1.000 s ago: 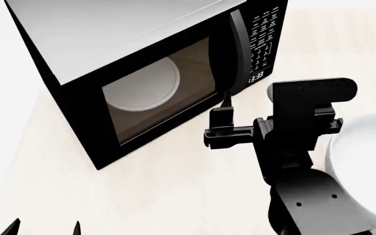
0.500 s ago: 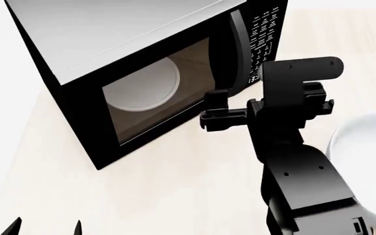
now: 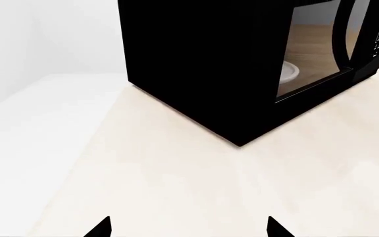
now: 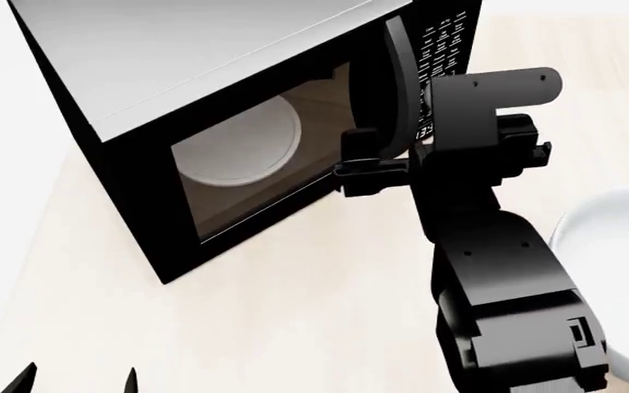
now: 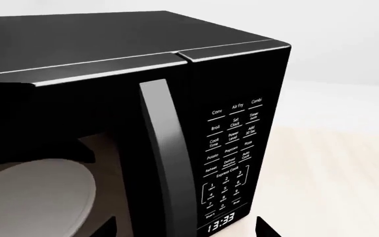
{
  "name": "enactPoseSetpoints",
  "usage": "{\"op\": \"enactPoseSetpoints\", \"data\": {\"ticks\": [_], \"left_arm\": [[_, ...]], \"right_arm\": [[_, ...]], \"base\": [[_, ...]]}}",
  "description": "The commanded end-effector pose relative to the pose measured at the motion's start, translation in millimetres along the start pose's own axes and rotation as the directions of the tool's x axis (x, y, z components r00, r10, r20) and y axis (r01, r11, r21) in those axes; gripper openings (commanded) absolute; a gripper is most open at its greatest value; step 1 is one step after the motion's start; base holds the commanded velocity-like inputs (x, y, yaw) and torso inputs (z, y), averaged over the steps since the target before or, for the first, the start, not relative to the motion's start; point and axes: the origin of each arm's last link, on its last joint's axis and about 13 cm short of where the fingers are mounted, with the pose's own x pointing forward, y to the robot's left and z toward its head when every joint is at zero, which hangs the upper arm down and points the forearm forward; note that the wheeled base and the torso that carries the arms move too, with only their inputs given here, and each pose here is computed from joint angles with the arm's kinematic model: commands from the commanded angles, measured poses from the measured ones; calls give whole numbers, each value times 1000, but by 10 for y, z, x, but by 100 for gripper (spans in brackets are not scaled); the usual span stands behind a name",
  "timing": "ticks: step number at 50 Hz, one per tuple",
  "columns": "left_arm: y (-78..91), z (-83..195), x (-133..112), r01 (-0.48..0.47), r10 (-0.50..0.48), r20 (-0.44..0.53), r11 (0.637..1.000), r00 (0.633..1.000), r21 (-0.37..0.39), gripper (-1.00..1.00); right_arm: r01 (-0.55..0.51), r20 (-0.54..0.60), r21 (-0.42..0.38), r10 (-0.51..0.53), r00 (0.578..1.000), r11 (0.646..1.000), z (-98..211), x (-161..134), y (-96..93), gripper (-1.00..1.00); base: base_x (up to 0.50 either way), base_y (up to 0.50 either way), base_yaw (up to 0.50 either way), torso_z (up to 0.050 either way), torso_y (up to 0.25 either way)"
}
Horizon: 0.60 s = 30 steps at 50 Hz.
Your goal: Open the microwave.
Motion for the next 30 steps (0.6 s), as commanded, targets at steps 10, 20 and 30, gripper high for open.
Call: {"op": "enactPoseSetpoints", "data": {"ticks": [10, 20, 30], "left_arm": [[1, -23, -29, -1, 1, -21, 1000, 1000, -6, 100], [1, -25, -19, -1, 0, -20, 1000, 1000, -5, 100], [1, -25, -26, 1, -1, -20, 1000, 1000, -5, 100]], "right_arm": [[13, -32, -14, -13, 999, 1000, -7, 133, -8, 100], [15, -38, -19, -16, 999, 1000, -1, 173, -1, 100], [17, -44, -26, -18, 999, 1000, -2, 244, 3, 100]], "base": [[0, 0, 0, 0, 0], [0, 0, 0, 0, -1], [0, 0, 0, 0, 0]]}}
